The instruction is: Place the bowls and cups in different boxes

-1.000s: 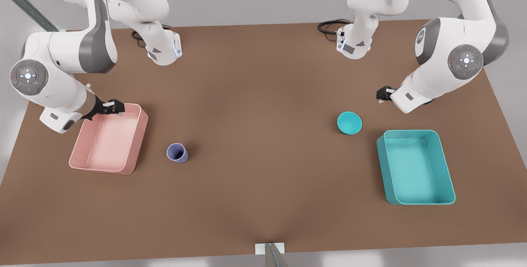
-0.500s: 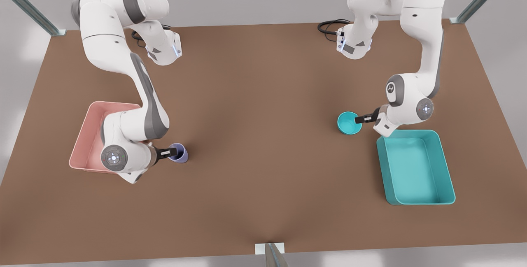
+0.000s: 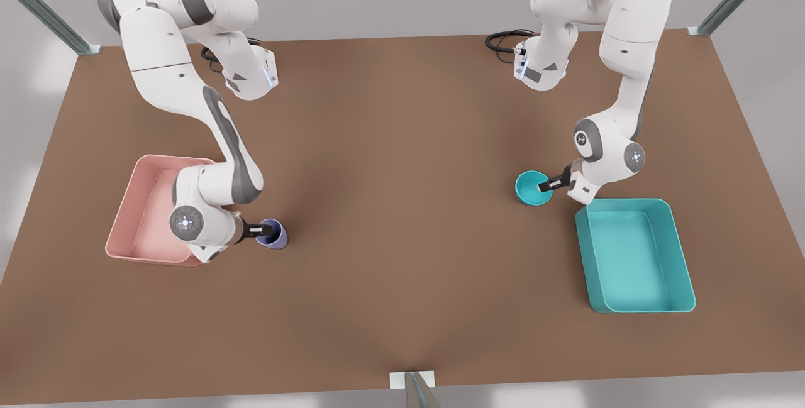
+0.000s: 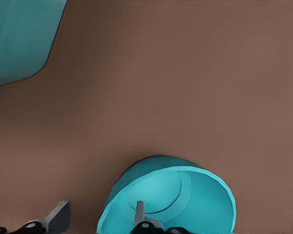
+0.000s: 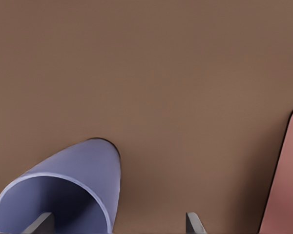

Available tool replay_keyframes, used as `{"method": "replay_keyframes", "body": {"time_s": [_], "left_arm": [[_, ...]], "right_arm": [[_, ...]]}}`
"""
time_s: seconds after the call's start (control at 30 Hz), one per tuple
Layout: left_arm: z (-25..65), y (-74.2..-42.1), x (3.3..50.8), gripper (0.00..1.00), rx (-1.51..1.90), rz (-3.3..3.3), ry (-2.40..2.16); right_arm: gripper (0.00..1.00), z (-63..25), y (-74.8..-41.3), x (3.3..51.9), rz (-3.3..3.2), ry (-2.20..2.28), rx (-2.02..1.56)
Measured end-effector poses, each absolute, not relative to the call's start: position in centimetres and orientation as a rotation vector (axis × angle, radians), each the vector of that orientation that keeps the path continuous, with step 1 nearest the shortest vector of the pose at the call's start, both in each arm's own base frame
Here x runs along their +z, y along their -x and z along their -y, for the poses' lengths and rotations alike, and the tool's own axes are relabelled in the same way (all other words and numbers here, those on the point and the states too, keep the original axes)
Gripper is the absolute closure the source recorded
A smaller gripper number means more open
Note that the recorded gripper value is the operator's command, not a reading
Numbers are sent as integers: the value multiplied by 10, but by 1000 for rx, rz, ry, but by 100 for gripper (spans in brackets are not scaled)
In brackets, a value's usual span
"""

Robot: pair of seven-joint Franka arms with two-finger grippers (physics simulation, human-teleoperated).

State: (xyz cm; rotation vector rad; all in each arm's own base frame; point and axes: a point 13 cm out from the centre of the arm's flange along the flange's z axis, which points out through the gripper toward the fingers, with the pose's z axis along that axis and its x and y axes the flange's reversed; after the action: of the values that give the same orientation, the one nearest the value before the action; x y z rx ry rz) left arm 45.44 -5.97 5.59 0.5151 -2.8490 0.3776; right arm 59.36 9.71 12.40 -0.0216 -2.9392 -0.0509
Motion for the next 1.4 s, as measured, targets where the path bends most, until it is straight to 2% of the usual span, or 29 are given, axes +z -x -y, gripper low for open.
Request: {"method": "replay_keyframes", "body": {"time_s": [0.07,0.2,0.23,0.3,0.33,0.4,0.43,0.5,0.57,0.63,0.73,0.83,0.9,1.0,1.1,1.27,1.3,1.33,1.37,1.4], "left_arm": [[62,-456,57,78,406,2848,-528],[65,-461,62,79,441,2854,-517],[66,-467,69,79,457,2863,-511],[66,-480,88,79,490,2883,-492],[66,-498,110,79,522,2912,-483],[53,-574,205,79,632,3037,-463],[48,-603,250,79,641,3100,-407],[39,-649,316,79,544,3206,-245],[18,-662,335,79,394,3222,-143],[-32,-657,315,79,249,3172,-139],[-83,-646,284,79,131,3107,-128],[-114,-637,242,79,75,3048,-123],[-125,-637,208,79,57,3025,-117],[-134,-642,163,79,54,3020,-118],[-137,-641,122,79,81,3005,-137],[-146,-643,88,79,82,3018,-141],[-147,-644,85,50,80,3024,-138],[-148,-645,85,6,79,3031,-134],[-149,-648,87,0,80,3041,-129],[-149,-652,95,0,83,3058,-124]], "right_arm": [[0,-96,-592,116,2946,32,-47],[1,-99,-589,101,2951,44,-41],[8,-99,-590,99,2953,48,-41],[42,-99,-591,96,2958,55,-40],[52,-100,-591,95,2959,58,-41],[73,-102,-593,95,2963,61,-50],[79,-105,-594,96,2965,59,-60],[79,-107,-597,98,2971,53,-65],[79,-107,-601,102,2981,52,-61],[79,-104,-609,122,3006,55,-66],[79,-81,-622,196,3078,60,-83],[79,-13,-621,275,3131,109,-70],[79,37,-614,293,3121,128,-16],[79,96,-597,291,3070,129,44],[79,115,-587,261,3004,64,55],[79,155,-574,195,2918,31,31],[79,154,-574,181,2907,7,27],[79,152,-574,167,2899,-16,23],[79,152,-574,156,2896,-36,19],[79,152,-575,148,2896,-54,17]]}}
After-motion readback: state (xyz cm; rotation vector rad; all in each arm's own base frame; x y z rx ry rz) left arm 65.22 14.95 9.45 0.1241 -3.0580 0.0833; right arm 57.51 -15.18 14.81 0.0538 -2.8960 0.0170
